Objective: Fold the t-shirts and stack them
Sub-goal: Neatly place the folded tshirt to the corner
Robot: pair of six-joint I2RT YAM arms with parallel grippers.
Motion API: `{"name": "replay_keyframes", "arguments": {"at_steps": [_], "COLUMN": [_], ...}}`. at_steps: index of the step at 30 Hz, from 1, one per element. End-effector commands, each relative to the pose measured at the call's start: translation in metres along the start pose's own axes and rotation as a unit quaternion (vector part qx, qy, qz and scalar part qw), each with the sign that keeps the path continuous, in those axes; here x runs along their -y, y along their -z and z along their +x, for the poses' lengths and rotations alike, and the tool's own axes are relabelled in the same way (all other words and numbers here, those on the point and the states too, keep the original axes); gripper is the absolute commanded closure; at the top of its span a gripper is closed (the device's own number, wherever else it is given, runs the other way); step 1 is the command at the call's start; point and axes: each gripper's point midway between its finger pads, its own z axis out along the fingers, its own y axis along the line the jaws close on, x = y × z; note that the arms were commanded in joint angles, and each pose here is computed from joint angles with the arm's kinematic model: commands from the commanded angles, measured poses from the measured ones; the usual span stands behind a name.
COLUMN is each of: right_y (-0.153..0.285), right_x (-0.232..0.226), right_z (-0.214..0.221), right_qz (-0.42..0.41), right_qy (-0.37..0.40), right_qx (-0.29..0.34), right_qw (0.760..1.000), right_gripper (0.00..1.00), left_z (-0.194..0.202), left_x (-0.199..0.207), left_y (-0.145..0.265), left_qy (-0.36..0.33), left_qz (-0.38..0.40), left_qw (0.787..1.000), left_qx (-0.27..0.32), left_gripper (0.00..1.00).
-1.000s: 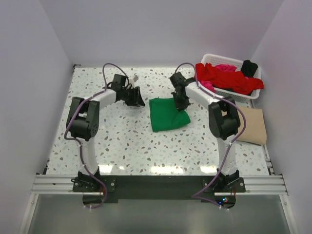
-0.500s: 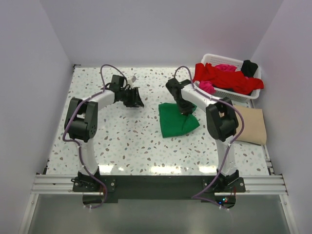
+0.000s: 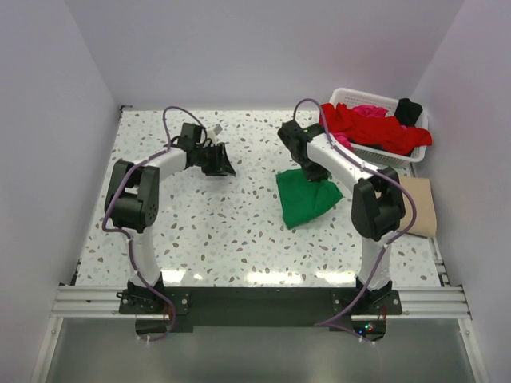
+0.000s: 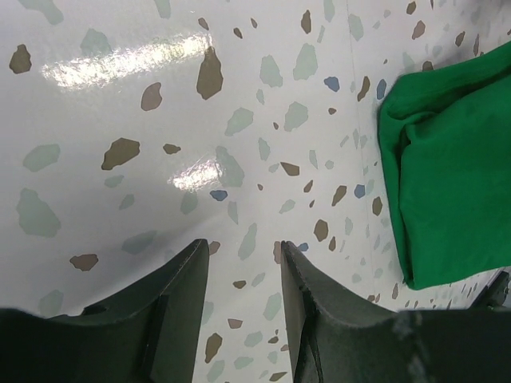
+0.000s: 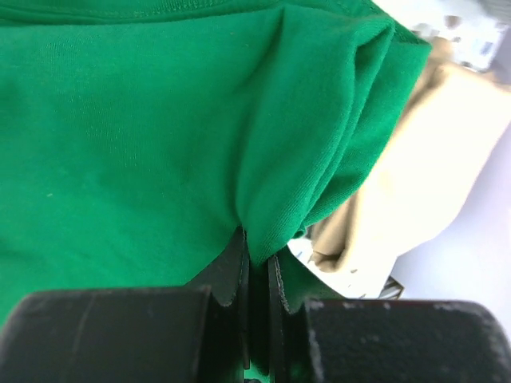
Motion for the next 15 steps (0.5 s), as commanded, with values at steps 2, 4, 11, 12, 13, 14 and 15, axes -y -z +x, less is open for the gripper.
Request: {"name": "replay_keyframes", "arguments": {"at_steps": [2,4,11,12,13,14,15], "right_y": [0.027,0.031,0.041,0.042,0.044,0.045,0.046], "right_x": [0.05,0.064,0.097,0.1,0.105,0.108,0.111], "right_z": [0.0,0.003,0.016,0.018,0.02,0.023,0.024], "right_qz": [0.03,0.021,0.014,0.014,0.016,0.018,0.019], "right_qy": [-0.028,-0.051,-0.077,-0.079,-0.081,-0.08,-0.082], "right_qx": [0.032,0.037,0.043,0.043,0.043,0.04,0.04], "right_qw": [0.999,0.998,0.996,0.996,0.996,0.996,0.996], "right_gripper": [1.0,1.0,1.0,1.0,1.0,1.0,1.0], "left_z": [-0.017,-0.017,-0.016,-0.016,-0.016,-0.015,-0.015], "left_x": [0.014,0.012,0.012,0.012,0.012,0.012,0.013], "left_y": [0.015,0.015,0.014,0.014,0.014,0.013,0.013], "left_qy": [-0.007,-0.006,0.002,0.002,0.004,0.004,0.005], "left_qz": [0.022,0.022,0.028,0.03,0.03,0.032,0.033], "left_qw": [0.999,0.999,0.999,0.999,0.999,0.999,0.999], "left_qx": [0.031,0.032,0.03,0.03,0.03,0.029,0.029], "left_gripper": [0.54,0.54,0.54,0.54,0.54,0.54,0.54]}}
